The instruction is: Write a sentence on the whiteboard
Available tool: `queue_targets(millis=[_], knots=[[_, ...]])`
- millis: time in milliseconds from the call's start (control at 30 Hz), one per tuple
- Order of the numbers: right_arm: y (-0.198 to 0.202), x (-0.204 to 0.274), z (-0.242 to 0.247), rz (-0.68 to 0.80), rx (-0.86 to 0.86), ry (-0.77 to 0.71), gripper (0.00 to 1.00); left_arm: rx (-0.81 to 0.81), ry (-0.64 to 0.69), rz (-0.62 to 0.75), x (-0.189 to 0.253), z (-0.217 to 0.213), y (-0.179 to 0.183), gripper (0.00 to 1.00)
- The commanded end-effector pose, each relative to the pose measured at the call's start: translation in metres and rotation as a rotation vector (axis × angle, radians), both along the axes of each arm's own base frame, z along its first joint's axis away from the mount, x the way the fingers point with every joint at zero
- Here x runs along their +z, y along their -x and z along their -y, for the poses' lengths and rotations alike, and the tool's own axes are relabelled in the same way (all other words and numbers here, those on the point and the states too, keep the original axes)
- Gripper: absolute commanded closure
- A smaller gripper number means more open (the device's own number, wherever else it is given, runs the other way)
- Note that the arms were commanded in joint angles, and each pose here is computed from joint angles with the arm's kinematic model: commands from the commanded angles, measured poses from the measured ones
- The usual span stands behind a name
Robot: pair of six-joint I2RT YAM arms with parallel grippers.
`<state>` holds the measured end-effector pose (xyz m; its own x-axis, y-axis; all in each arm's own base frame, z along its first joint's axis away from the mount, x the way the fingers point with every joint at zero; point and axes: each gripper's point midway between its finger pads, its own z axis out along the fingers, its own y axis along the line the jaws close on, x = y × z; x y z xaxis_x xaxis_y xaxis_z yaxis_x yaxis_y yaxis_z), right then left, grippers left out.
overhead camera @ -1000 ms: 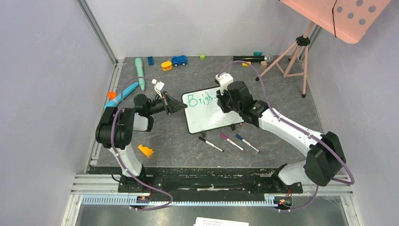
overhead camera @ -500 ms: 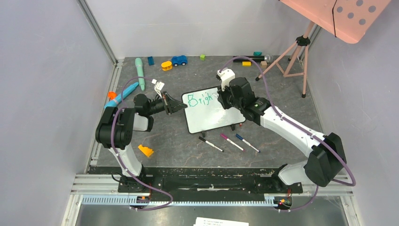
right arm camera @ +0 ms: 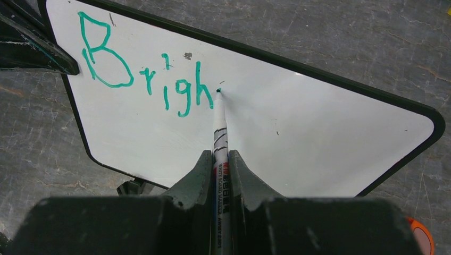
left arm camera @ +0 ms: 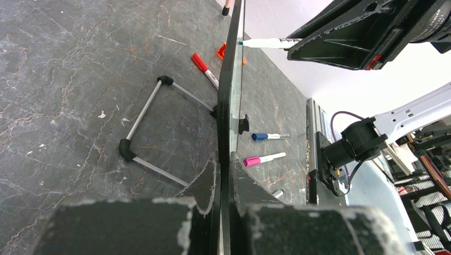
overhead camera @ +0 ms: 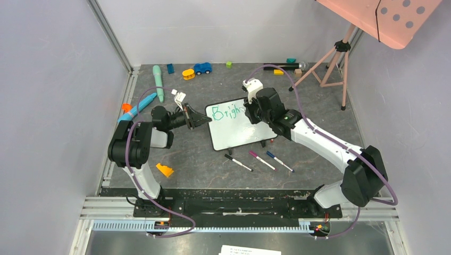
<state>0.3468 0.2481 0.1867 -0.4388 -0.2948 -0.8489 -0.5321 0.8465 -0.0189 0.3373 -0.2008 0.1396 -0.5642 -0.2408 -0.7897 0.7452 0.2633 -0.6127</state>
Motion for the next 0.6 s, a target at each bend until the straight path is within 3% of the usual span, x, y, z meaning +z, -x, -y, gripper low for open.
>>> queue_targets(millis=[0,567], knots=[[-0.017,0.021,0.007,0.070,-0.065,-0.009,1.00,-0.015,-0.017,0.115,0.012,0.001,0.003,0.98],[-0.017,0.028,0.021,0.086,-0.107,-0.009,1.00,-0.017,-0.018,0.115,0.012,0.001,0.003,0.98]])
